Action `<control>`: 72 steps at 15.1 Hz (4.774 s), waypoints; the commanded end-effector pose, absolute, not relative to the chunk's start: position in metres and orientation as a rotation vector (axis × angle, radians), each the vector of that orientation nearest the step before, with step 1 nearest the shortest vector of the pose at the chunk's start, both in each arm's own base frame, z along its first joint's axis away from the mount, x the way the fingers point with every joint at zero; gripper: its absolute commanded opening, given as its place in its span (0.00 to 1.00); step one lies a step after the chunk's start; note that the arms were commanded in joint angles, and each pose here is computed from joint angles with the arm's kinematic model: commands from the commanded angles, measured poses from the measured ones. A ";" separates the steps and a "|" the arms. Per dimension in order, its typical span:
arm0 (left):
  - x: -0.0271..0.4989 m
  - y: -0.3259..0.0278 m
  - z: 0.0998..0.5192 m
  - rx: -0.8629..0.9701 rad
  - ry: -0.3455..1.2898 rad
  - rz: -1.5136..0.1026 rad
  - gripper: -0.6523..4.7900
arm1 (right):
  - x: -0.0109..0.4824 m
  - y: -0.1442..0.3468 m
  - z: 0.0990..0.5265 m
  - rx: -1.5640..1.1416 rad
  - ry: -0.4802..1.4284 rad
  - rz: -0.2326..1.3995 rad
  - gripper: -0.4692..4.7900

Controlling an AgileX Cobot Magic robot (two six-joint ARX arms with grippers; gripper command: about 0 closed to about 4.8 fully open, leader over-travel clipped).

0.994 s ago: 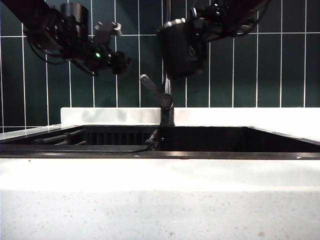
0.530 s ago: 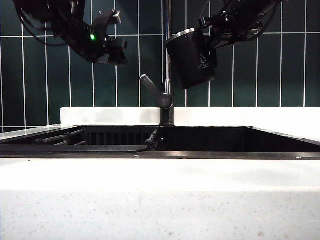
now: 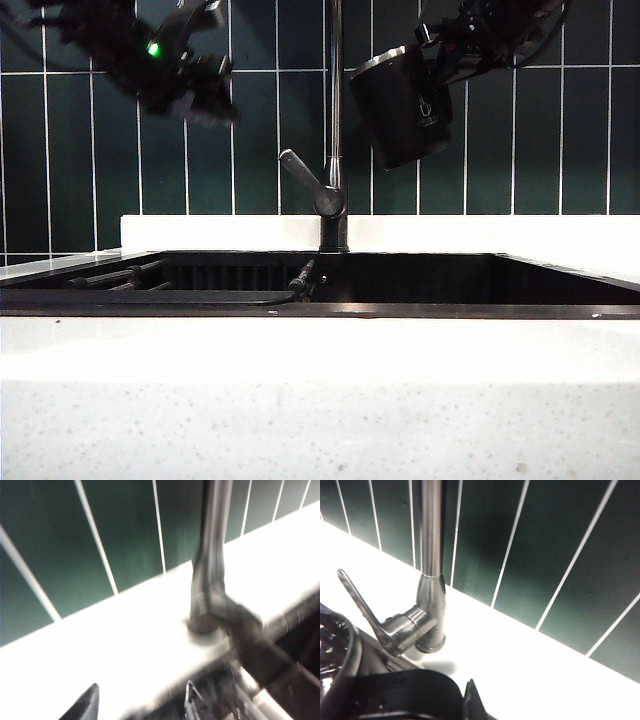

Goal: Pick up the mug next to the sink, go to the faucet to get some water, pour the water into the sink, and finally put the mug back to its place.

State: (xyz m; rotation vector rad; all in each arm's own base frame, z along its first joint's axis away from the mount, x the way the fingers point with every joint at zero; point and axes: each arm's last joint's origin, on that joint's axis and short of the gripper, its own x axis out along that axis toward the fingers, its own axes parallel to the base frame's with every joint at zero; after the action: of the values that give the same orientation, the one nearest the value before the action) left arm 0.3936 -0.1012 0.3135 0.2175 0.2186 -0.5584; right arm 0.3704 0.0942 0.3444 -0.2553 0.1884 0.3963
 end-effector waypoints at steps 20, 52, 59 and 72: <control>0.315 -0.091 0.326 0.135 0.123 -0.561 0.52 | 0.364 0.084 0.342 -0.825 0.265 0.283 0.13; 0.314 -0.091 0.322 0.107 0.168 -0.565 0.51 | 0.352 0.140 0.369 -1.800 -0.253 0.281 0.09; 0.314 -0.091 0.321 0.107 0.178 -0.566 0.51 | 0.353 0.135 0.370 -1.424 -0.107 0.215 0.09; 0.314 -0.091 0.321 0.089 0.183 -0.563 0.51 | 0.361 0.030 0.370 -0.437 0.210 -0.140 0.09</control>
State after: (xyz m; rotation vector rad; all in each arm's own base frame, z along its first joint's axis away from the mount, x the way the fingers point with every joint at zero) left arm 0.3146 -0.0906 0.3187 0.0921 0.1990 -0.5590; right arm 0.3648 0.0335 0.3620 -0.5284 0.2462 -0.1580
